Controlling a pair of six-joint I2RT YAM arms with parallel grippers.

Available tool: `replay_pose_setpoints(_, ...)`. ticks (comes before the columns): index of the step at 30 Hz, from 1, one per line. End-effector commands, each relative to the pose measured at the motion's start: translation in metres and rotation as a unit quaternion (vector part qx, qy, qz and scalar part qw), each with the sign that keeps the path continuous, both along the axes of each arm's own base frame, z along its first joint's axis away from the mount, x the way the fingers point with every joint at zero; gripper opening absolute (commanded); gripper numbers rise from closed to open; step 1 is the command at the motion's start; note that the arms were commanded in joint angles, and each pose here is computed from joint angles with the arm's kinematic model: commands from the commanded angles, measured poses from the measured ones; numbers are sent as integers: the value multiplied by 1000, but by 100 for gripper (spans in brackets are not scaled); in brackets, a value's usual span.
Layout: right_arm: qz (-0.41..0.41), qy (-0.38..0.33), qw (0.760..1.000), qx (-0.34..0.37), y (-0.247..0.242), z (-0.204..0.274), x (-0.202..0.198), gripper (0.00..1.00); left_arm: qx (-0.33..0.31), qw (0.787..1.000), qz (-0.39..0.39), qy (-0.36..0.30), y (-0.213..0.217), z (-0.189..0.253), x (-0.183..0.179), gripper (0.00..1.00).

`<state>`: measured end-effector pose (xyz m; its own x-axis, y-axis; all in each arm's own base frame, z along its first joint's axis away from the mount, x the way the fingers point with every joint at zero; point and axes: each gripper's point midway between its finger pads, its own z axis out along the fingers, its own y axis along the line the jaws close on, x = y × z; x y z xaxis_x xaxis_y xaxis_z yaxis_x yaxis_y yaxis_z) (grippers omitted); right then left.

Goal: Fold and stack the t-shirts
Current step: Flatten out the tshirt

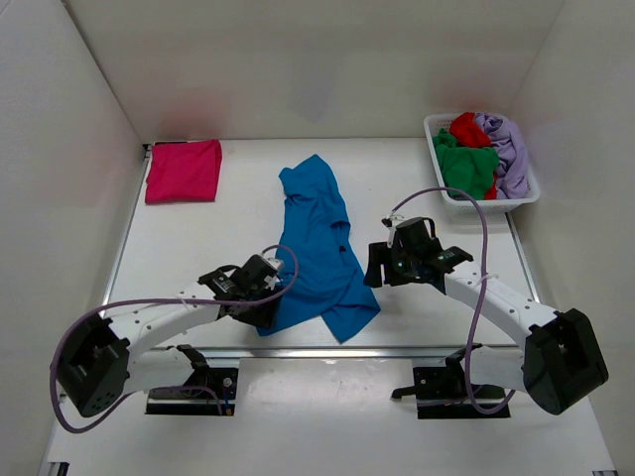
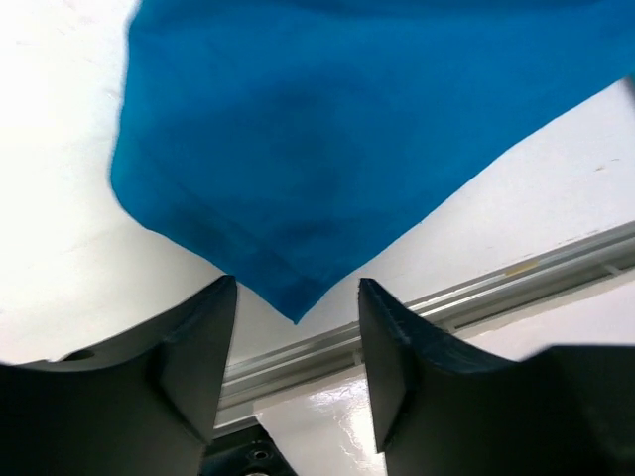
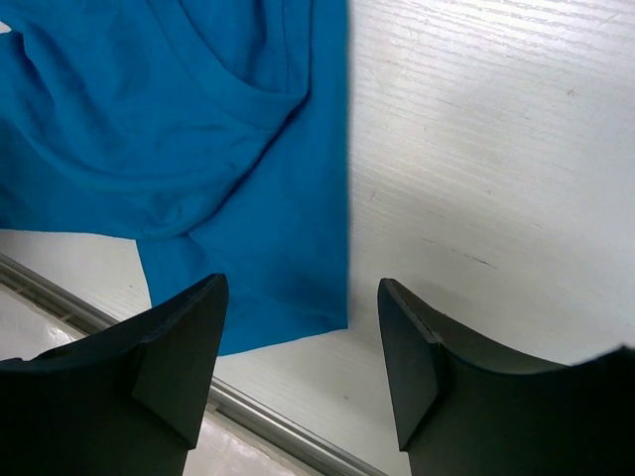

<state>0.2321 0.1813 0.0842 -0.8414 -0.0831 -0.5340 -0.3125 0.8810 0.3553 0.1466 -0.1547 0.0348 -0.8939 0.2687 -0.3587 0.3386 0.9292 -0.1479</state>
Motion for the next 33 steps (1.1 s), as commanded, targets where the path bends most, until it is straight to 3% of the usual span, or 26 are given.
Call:
replay_pose_setpoints(1,2,-11,1000,17,7,6,2,59,32,999,20,1,3,-11,-3,64)
replay_pose_setpoints(8,1,-18,1000,13,4,7,-2,59,92,995,22,39,7,-41,-26,64)
replay_pose_setpoints(9,2,-15,1000,15,5,8,-3,59,102,994,26,42,11,-45,-29,60)
replay_pose_setpoints(10,4,-18,1000,13,4,9,-5,59,98,994,25,40,10,-48,-29,49)
replay_pose_setpoints(11,5,-17,1000,13,4,7,-6,59,92,994,33,42,9,-52,-28,46)
replay_pose_setpoints(12,10,-19,1000,15,8,7,-10,60,91,994,35,41,10,-53,-27,36)
replay_pose_setpoints(13,13,-17,1000,11,8,4,-14,59,82,995,40,33,9,-54,-22,6)
replay_pose_setpoints(14,8,-14,1000,12,9,0,-18,58,69,996,45,17,3,-49,-13,0)
replay_pose_setpoints(18,9,-4,1000,13,12,-8,-32,59,44,998,36,-8,-5,-17,11,0)
replay_pose_setpoints(20,10,-19,1000,13,17,-5,-38,58,2,998,44,-52,-18,32,43,0)
replay_pose_setpoints(21,13,-25,999,24,27,-7,-50,57,-56,991,63,-103,-18,97,85,0)
replay_pose_setpoints(24,20,-31,999,27,40,-7,-60,56,-66,986,79,-135,-10,128,113,0)
replay_pose_setpoints(28,27,-38,999,3,61,-10,-71,56,-43,986,85,-137,-4,132,133,0)
replay_pose_setpoints(33,60,-26,997,-33,78,-31,-91,59,-63,983,94,-142,0,139,145,0)
